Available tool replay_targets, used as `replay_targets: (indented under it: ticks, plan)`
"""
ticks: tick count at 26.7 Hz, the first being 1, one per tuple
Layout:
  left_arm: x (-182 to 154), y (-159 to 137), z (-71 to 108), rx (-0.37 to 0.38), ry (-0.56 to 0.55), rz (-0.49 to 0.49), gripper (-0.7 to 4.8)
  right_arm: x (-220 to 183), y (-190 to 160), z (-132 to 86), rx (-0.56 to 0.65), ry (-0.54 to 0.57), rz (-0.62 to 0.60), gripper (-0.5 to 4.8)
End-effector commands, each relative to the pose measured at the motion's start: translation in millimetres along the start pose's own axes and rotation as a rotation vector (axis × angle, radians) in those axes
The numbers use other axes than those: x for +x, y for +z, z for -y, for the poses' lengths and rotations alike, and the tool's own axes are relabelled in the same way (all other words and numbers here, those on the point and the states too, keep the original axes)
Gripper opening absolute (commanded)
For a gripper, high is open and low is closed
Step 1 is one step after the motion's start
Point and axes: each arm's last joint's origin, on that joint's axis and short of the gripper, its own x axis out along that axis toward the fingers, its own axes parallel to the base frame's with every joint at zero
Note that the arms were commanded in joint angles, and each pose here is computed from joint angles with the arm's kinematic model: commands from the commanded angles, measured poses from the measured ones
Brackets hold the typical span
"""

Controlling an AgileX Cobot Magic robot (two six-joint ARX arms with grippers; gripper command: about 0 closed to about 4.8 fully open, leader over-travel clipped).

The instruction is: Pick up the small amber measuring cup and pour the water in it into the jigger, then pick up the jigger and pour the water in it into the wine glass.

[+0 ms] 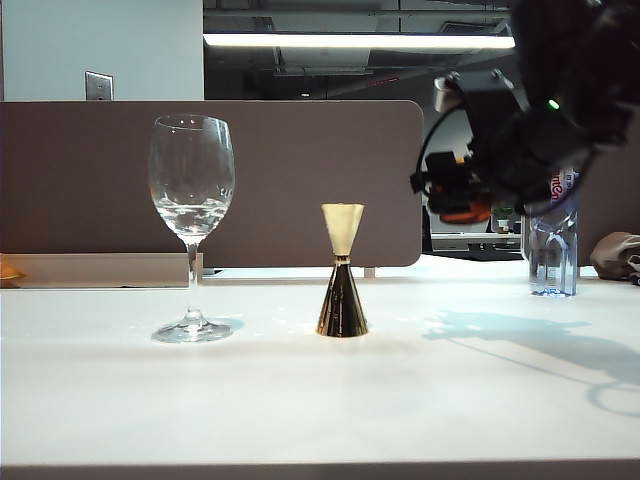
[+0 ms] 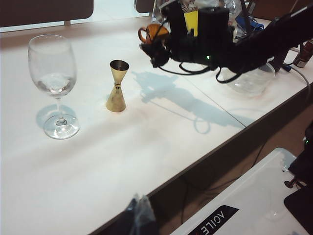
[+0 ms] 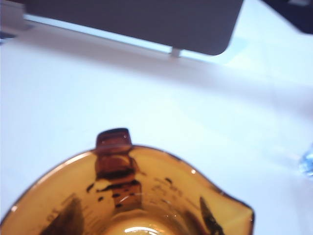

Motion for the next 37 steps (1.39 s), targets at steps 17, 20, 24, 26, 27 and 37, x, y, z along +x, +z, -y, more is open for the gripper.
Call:
replay_targets:
  ticks: [17, 20, 24, 26, 27, 37]
  plan:
    - [-0.4, 1.7, 0.4, 0.009, -0.001, 0.012, -0.02, 19.6, -63.6, 1.2, 0.113, 0.181, -0.074, 0.27]
    - [-0.4, 1.7, 0.4, 0.009, -0.001, 0.012, -0.02, 22.1, -72.3, 0.1, 0.113, 0.182, -0.104, 0.27]
    - [-0.4, 1.7, 0.4, 0.009, -0.001, 0.012, -0.02, 23.3, -76.6, -0.1, 0.113, 0.182, -0.118, 0.41]
    - [-0.4, 1.7, 0.4, 0.009, -0.001, 0.012, -0.02, 23.4, -77.0, 1.2, 0.114, 0.178, -0.119, 0.54]
    - [-0.4, 1.7, 0.4, 0.009, -0.001, 0.012, -0.02, 23.4, -77.1, 1.4, 0.114, 0.177, -0.120, 0.54]
    - [-0.4, 1.7, 0.4, 0.009, -0.001, 0.012, -0.02, 24.5, -85.1, 1.8, 0.115, 0.175, -0.165, 1.09]
